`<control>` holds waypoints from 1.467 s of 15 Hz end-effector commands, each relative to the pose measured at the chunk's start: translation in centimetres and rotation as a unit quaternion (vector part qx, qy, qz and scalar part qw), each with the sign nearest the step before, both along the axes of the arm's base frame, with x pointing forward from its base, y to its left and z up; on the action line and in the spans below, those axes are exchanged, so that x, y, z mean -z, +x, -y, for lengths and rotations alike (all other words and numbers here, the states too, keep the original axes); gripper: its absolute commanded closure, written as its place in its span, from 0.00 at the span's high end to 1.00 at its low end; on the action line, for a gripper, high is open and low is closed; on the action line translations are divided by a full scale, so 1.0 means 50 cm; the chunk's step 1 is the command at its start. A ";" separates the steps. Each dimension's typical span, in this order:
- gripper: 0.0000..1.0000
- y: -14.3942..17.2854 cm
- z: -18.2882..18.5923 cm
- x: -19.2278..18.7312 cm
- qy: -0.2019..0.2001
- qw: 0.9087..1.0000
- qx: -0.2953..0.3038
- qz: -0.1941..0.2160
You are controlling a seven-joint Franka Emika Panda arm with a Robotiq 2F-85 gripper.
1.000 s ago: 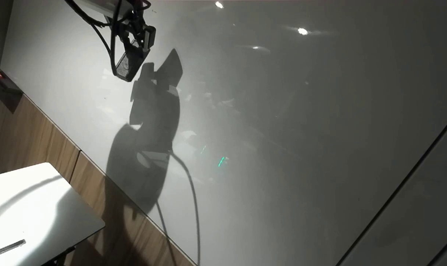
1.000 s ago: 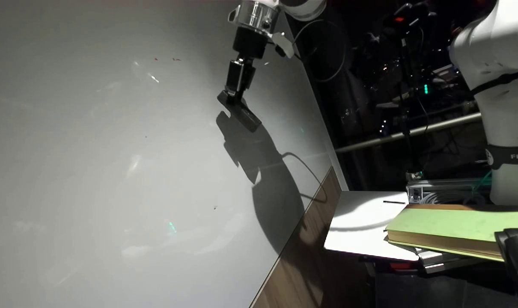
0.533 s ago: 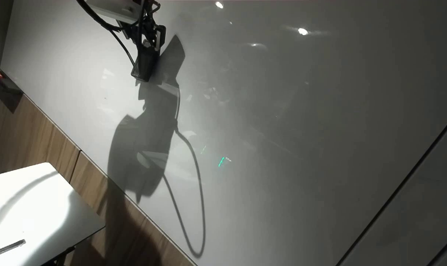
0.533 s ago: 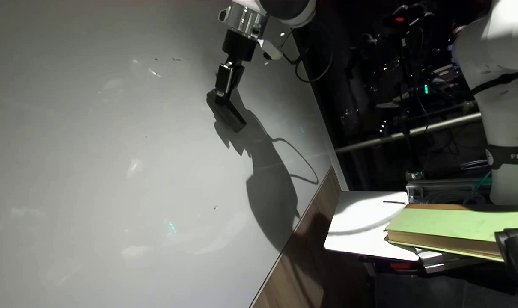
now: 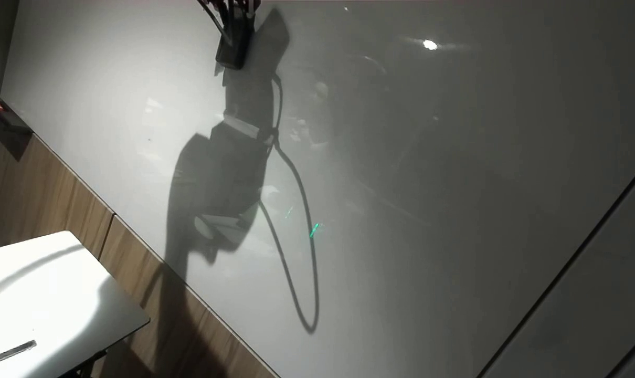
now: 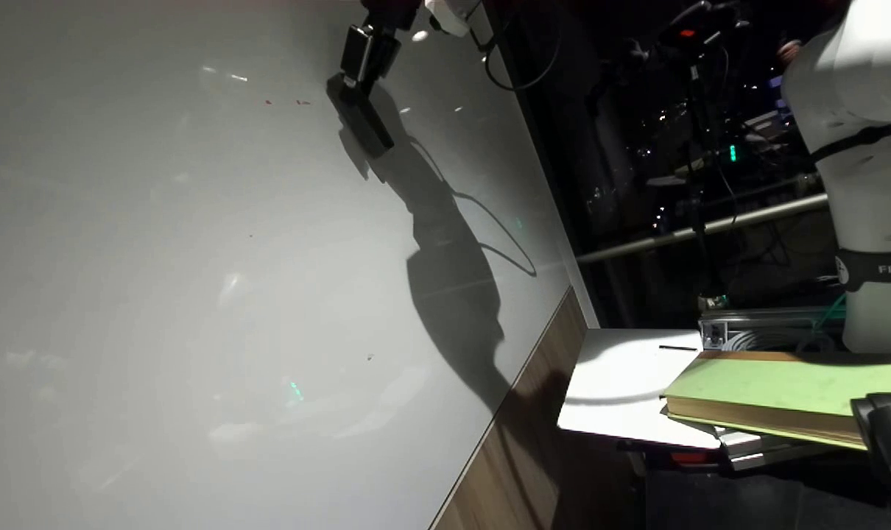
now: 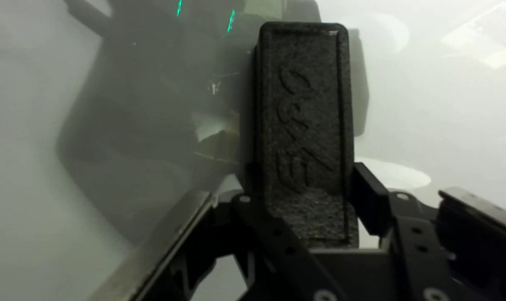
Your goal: Use the duster to erase the writings on the whiteboard
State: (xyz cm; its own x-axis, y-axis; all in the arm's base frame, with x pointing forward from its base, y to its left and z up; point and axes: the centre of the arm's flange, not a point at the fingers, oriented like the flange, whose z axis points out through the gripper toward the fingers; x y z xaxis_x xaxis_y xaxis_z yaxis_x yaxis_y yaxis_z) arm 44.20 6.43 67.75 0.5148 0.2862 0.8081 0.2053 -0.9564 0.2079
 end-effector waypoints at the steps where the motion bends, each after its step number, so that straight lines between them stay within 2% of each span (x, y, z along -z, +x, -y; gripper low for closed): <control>1: 0.30 0.038 -0.027 -0.053 0.002 1.000 0.009 0.027; 6: 0.30 0.047 -0.093 -0.027 0.022 0.999 0.007 0.024; 13: 0.30 0.050 -0.269 0.014 0.048 0.998 -0.029 0.018; 17: 0.30 0.045 -0.350 0.023 0.047 0.997 -0.051 0.019; 20: 0.30 0.060 -0.366 0.030 0.041 0.997 -0.056 0.020; 22: 0.30 0.076 -0.350 0.040 0.033 0.998 -0.051 0.022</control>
